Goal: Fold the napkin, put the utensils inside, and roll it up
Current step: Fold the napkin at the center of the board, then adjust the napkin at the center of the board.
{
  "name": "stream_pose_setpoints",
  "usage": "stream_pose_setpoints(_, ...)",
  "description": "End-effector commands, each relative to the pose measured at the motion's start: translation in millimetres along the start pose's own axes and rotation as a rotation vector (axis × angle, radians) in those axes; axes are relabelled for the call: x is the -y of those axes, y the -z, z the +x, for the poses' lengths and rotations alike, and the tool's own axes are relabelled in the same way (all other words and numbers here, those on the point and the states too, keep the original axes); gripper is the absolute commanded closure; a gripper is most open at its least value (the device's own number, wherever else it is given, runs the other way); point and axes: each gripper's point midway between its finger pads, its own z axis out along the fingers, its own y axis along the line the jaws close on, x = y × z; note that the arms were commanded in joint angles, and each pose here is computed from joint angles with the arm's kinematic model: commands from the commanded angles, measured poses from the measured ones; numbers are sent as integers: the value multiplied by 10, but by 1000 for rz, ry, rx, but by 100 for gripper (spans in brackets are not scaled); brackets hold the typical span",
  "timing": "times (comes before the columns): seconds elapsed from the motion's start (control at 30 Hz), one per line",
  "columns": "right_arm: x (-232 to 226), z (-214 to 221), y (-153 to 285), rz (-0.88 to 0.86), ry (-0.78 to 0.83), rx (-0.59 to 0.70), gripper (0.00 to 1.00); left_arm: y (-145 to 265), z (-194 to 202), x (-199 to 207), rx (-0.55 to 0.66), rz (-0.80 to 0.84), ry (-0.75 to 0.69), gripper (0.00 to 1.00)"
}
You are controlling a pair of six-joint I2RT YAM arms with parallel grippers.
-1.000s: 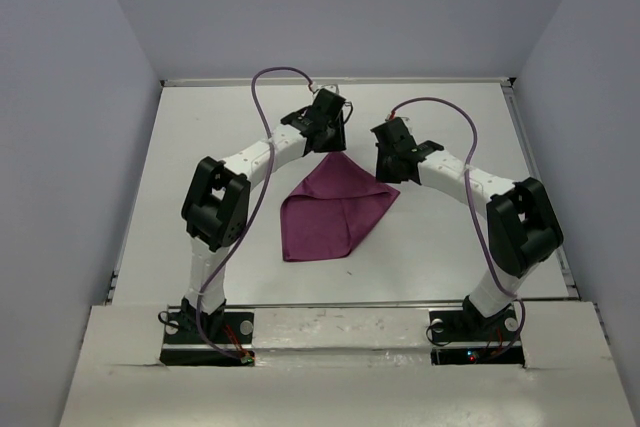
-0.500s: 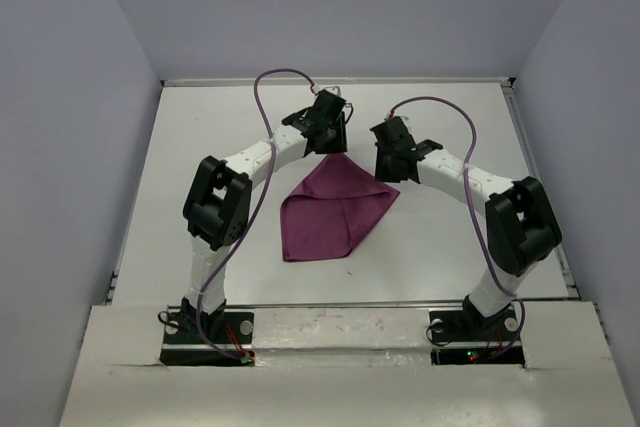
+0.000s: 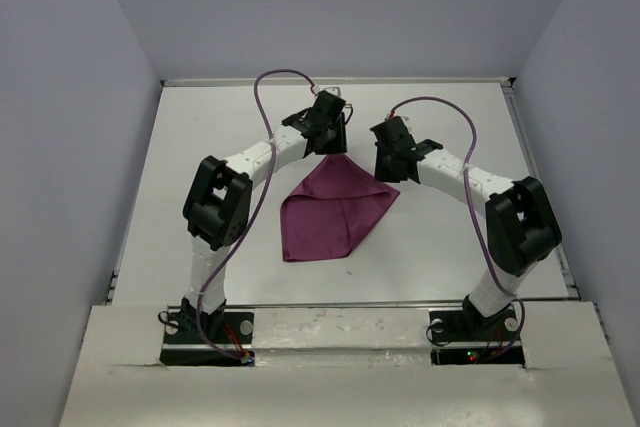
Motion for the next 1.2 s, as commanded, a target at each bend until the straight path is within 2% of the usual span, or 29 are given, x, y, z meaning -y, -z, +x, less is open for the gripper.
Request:
stream_pose_setpoints(0.0, -70, -121, 49, -25, -24, 24, 99, 179, -181, 63, 55, 35, -8, 54)
stream_pose_setpoints(0.43, -16, -42, -77, 11, -12, 4, 99, -100, -77, -6, 44, 5, -10, 55)
stream_pose_setpoints(0.73, 133, 186, -289, 81, 9, -40, 99, -218, 74, -96, 12, -21, -13, 55)
stream_pose_setpoints(1.0, 124, 237, -313, 73, 11, -57, 99, -26, -124, -100, 57, -50, -14, 55)
stream_pose_setpoints(1.17, 2, 87, -184, 18, -14, -27, 99, 308, -370, 8, 120, -10, -10, 55)
